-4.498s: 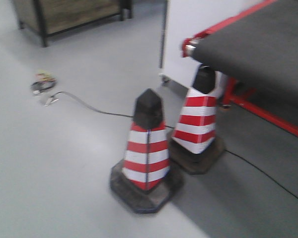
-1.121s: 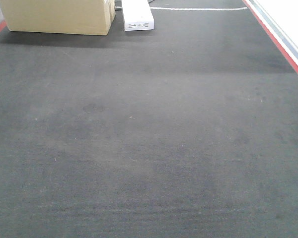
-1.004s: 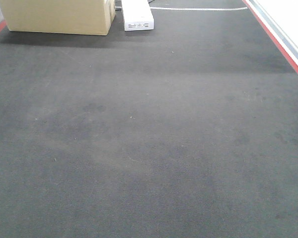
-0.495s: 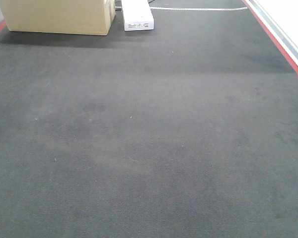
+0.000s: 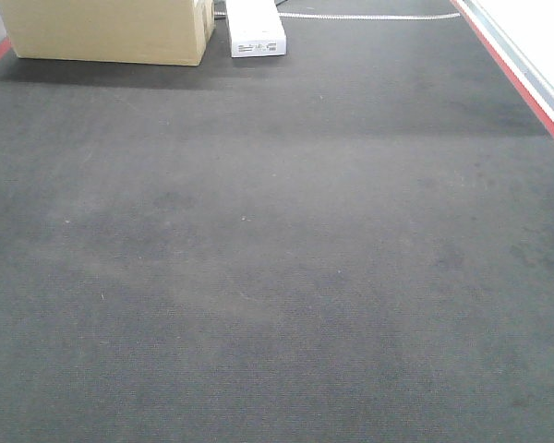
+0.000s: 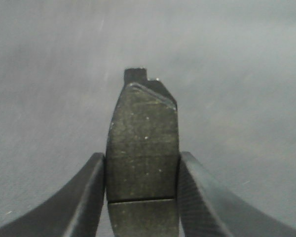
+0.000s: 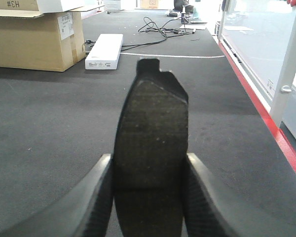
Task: Move and align brake pads A on conveyor
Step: 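Lower the left gripper and release its brake pad onto the conveyor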
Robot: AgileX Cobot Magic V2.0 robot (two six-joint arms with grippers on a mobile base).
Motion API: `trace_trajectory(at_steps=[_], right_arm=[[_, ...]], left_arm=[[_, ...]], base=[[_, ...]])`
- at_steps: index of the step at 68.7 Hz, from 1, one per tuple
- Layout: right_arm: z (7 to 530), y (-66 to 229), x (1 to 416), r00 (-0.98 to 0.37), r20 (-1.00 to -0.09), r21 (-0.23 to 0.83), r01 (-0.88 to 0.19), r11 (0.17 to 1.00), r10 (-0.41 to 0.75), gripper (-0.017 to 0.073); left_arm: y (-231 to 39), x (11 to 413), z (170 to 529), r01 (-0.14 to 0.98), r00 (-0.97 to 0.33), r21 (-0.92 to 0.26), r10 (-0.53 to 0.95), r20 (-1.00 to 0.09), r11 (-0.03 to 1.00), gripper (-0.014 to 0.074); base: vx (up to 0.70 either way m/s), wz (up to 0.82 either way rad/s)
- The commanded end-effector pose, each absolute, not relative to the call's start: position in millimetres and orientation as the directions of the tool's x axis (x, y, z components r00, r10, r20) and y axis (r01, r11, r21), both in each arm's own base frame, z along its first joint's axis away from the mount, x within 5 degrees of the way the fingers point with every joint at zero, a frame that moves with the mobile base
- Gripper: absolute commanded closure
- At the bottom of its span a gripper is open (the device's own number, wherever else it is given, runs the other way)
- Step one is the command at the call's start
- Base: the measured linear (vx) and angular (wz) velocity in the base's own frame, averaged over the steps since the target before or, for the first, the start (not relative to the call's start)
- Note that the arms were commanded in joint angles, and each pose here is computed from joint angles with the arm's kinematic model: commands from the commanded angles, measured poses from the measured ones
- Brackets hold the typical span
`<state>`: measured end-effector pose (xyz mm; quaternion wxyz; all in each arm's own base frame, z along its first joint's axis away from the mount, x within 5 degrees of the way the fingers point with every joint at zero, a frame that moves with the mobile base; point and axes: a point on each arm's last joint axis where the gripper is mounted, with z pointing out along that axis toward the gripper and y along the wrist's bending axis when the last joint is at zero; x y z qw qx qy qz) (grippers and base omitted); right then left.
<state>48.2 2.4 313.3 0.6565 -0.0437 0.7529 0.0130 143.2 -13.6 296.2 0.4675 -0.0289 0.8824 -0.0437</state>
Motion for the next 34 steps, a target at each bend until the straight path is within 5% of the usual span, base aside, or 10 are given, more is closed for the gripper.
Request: trace_trajectory(at_steps=[1, 34], right_arm=[[331, 2, 48, -0.018, -0.998, -0.054, -0.077, 0.996, -0.055, 0.0567], [331, 2, 48, -0.018, -0.998, -0.054, -0.077, 0.996, -0.055, 0.0567]], left_arm=[[-17, 173, 312, -0.005, -0.538, -0.088, -0.077, -0.84, 0.996, 0.059], [-31, 299, 260, -0.008, -0.772, -0.002, -0.008, -0.635, 1.0, 0.057]], base=[[0.0, 0.0], [0.0, 0.0]])
